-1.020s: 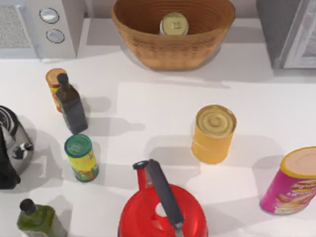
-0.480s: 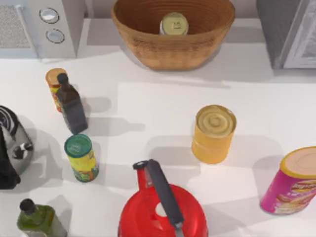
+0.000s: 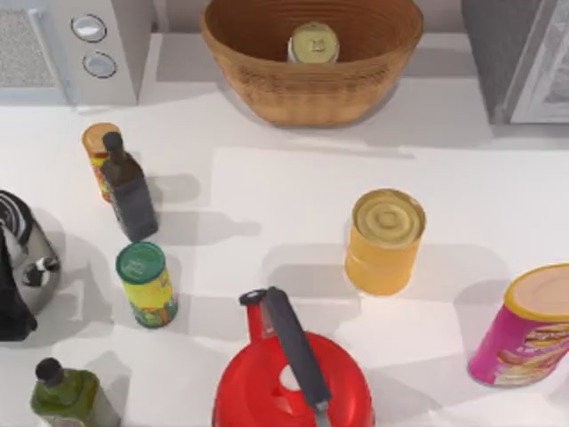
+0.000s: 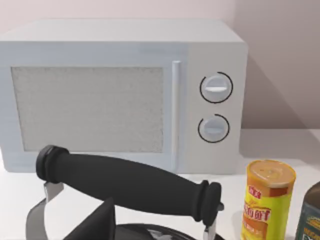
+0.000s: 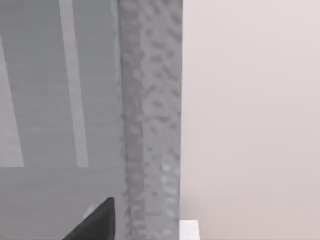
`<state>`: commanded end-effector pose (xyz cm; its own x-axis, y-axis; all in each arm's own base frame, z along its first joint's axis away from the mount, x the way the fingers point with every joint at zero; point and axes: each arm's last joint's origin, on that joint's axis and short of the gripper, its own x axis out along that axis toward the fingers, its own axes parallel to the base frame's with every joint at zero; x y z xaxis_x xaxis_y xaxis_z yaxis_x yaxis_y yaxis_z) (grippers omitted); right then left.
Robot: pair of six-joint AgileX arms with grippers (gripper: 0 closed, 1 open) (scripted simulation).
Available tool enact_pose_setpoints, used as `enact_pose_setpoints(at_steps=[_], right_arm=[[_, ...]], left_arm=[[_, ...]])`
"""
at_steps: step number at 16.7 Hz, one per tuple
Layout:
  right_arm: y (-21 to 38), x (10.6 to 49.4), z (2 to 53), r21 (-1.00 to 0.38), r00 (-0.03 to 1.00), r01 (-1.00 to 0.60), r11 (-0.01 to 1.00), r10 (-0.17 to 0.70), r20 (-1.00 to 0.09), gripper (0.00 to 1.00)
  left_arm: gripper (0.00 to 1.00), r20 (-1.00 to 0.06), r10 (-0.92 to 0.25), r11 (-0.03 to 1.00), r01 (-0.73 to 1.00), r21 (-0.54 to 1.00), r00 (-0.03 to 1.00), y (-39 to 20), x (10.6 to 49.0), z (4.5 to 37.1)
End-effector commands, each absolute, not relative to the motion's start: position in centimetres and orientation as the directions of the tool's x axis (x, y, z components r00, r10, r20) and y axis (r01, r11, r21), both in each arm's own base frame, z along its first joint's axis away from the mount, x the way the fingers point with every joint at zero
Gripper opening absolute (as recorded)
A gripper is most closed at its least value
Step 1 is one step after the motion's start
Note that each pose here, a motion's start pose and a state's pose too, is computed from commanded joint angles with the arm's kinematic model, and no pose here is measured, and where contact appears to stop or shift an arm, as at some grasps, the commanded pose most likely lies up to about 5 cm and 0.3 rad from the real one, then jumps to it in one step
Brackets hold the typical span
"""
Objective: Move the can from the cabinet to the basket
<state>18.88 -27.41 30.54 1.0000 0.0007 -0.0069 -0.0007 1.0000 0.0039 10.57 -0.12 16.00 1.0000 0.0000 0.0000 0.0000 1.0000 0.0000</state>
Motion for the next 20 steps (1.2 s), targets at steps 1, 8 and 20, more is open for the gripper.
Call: enact_pose_setpoints(at_steps=[1, 8, 20], right_arm=[[-27.5, 18.9, 32.8, 0.009, 1.000, 0.000, 1.000, 0.000, -0.010, 1.00], [-23.3, 17.0, 46.6, 0.027, 1.000, 0.000, 1.000, 0.001, -0.018, 1.00], [-20.0, 15.6, 51.0, 0.000, 1.000, -0.001, 1.000, 0.001, -0.001, 1.00]], left_arm=[[1.00, 0.000, 0.000, 1.000, 0.000, 0.000, 1.000, -0.1, 10.6, 16.0], [1.00, 0.000, 0.000, 1.000, 0.000, 0.000, 1.000, -0.1, 10.6, 16.0], [1.00, 0.000, 0.000, 1.000, 0.000, 0.000, 1.000, -0.1, 10.6, 16.0]])
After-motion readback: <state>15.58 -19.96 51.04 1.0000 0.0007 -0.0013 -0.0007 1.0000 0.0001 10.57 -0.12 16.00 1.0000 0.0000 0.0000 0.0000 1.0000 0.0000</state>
